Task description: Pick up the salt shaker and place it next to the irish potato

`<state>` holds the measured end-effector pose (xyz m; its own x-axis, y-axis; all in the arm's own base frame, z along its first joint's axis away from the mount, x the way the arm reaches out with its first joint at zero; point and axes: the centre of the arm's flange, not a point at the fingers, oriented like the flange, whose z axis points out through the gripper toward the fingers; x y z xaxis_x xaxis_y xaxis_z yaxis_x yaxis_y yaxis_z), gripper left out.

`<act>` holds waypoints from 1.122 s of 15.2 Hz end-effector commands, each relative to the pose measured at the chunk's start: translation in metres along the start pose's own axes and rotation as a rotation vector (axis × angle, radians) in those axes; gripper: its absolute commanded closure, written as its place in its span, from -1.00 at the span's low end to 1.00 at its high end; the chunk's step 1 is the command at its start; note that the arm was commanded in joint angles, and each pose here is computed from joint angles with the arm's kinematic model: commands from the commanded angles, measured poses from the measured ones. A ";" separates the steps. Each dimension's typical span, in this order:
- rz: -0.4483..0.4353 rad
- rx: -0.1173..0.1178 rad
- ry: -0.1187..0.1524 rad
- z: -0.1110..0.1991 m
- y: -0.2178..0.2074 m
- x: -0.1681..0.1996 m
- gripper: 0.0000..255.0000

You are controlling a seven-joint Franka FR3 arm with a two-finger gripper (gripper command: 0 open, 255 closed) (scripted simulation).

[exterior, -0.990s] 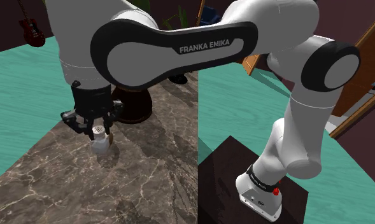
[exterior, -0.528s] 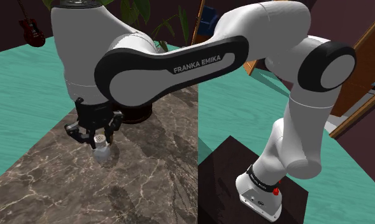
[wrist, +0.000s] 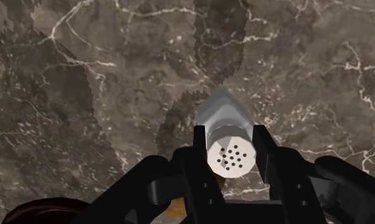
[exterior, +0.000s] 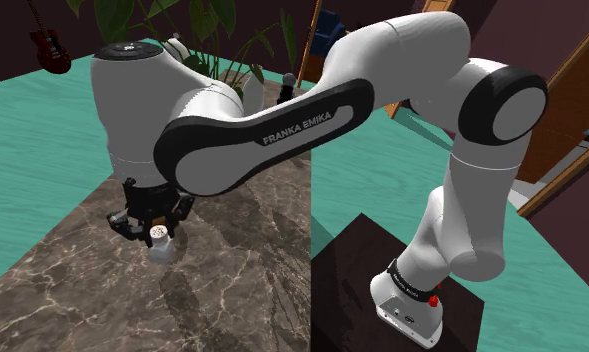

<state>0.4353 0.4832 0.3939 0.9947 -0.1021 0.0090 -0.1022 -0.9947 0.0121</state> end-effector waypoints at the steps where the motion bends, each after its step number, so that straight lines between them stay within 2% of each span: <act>1: 0.000 0.000 0.000 0.011 0.001 -0.001 1.00; 9: 0.000 0.000 0.000 0.013 0.001 -0.001 1.00; 10: 0.000 0.000 0.000 0.013 0.001 -0.001 -1.00; 15: 0.000 0.000 0.000 0.013 0.001 -0.001 -1.00; 17: 0.000 0.000 0.000 -0.013 0.001 -0.001 -1.00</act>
<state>0.4345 0.4834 0.3995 0.9947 -0.1021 0.0096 -0.1022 -0.9947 0.0112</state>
